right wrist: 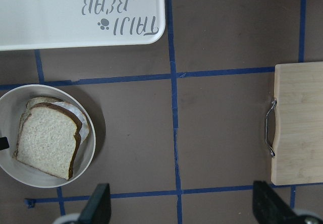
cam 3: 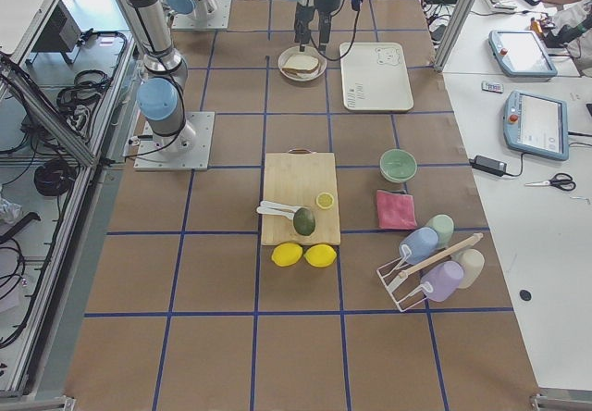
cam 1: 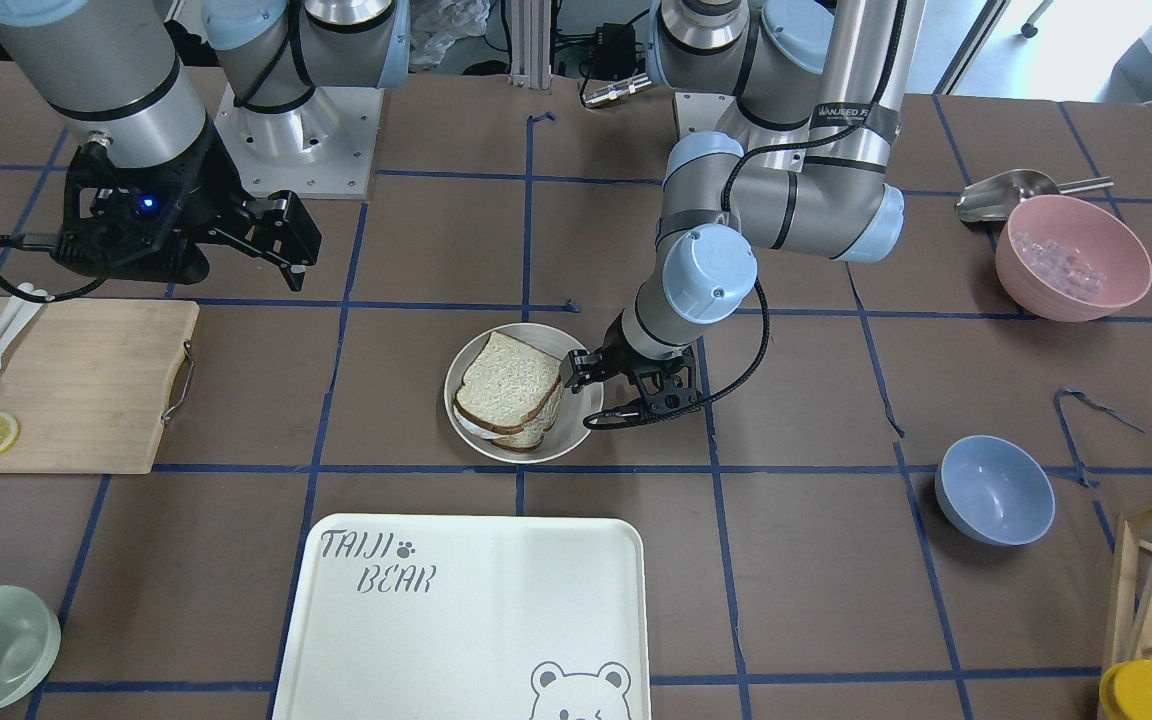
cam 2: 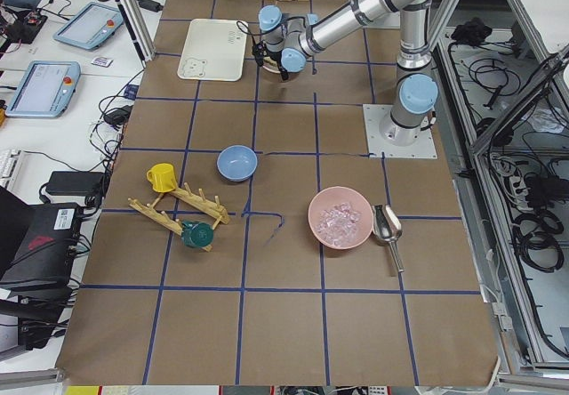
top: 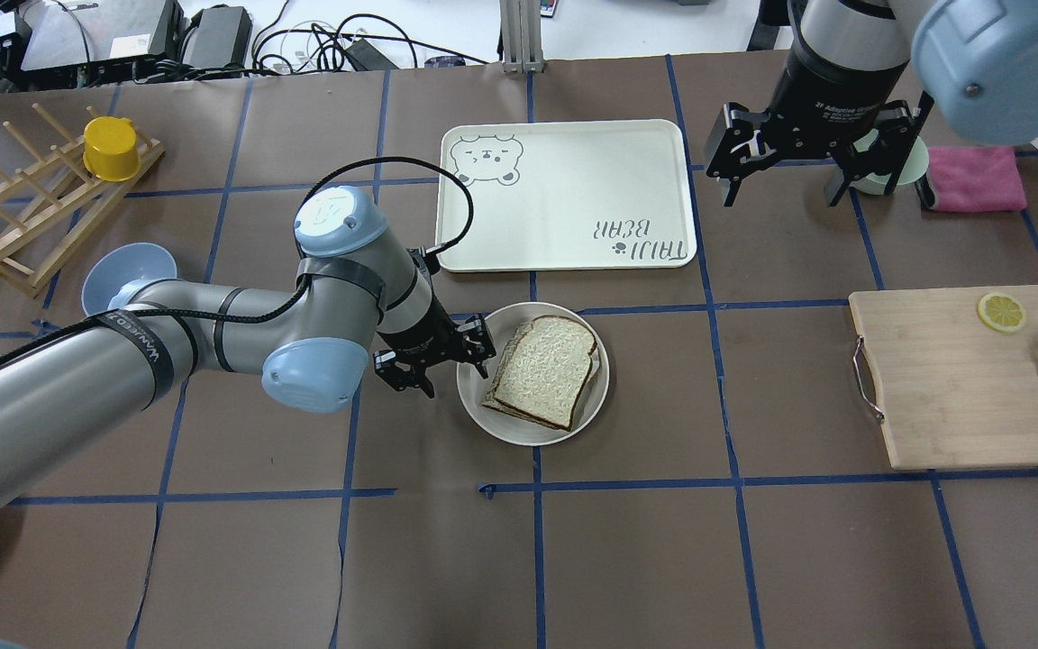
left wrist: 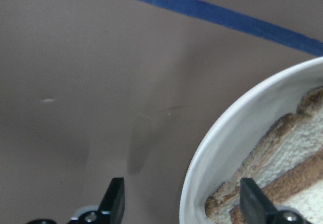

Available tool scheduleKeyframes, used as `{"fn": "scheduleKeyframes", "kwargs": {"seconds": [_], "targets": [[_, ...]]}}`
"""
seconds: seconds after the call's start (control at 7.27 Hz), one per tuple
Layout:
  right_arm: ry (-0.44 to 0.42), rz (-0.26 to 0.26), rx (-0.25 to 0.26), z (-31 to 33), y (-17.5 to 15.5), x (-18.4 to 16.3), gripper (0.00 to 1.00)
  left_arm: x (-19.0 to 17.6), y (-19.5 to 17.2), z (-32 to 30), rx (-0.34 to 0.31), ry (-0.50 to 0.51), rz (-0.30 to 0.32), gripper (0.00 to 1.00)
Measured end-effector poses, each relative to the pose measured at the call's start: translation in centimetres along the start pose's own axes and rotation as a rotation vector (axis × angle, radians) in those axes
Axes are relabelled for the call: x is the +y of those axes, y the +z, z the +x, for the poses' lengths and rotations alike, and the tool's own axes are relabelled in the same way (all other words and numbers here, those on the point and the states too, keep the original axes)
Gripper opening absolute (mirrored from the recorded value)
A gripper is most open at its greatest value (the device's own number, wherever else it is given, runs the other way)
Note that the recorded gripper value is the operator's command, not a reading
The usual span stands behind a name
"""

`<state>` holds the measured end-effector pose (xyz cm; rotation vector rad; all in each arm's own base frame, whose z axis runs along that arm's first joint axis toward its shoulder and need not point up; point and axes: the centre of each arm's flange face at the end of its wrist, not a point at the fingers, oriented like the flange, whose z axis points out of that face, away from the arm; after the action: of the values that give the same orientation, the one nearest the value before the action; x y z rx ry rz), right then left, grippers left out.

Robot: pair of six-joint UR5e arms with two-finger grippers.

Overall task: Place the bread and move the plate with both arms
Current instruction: 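Grasp the white plate rim with the left gripper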

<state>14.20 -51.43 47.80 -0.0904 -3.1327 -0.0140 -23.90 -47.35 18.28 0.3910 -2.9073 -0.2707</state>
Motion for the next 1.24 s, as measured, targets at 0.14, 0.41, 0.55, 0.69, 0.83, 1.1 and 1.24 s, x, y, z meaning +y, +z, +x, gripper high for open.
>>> {"fn": "scheduleKeyframes", "kwargs": {"seconds": [0.14, 0.41, 0.55, 0.69, 0.83, 1.1, 1.24], "targets": [[0.000, 0.012, -0.002, -0.1, -0.2, 0.0, 1.00, 0.0, 0.0, 0.0, 0.001, -0.001, 0.001, 0.18], [-0.001, 0.016, -0.002, -0.2, -0.3, 0.0, 1.00, -0.1, 0.1, 0.1, 0.002, -0.002, 0.002, 0.00], [-0.004, 0.012, 0.000, -0.2, -0.4, 0.2, 1.00, -0.2, 0.1, 0.1, 0.003, 0.001, 0.004, 0.00], [-0.008, 0.007, 0.002, -0.1, -0.3, 0.2, 1.00, -0.3, 0.1, 0.1, 0.004, 0.005, 0.008, 0.00], [-0.009, 0.006, 0.003, -0.1, -0.4, 0.3, 1.00, -0.4, 0.0, 0.2, 0.008, 0.011, 0.014, 0.00], [-0.015, 0.009, 0.002, -0.1, -0.6, 0.5, 1.00, -0.8, -1.1, 0.7, 0.039, 0.047, 0.071, 0.00], [-0.025, 0.010, 0.001, -0.1, -0.7, 0.5, 1.00, -0.7, -1.9, 1.1, 0.069, 0.053, 0.094, 0.00]]}}
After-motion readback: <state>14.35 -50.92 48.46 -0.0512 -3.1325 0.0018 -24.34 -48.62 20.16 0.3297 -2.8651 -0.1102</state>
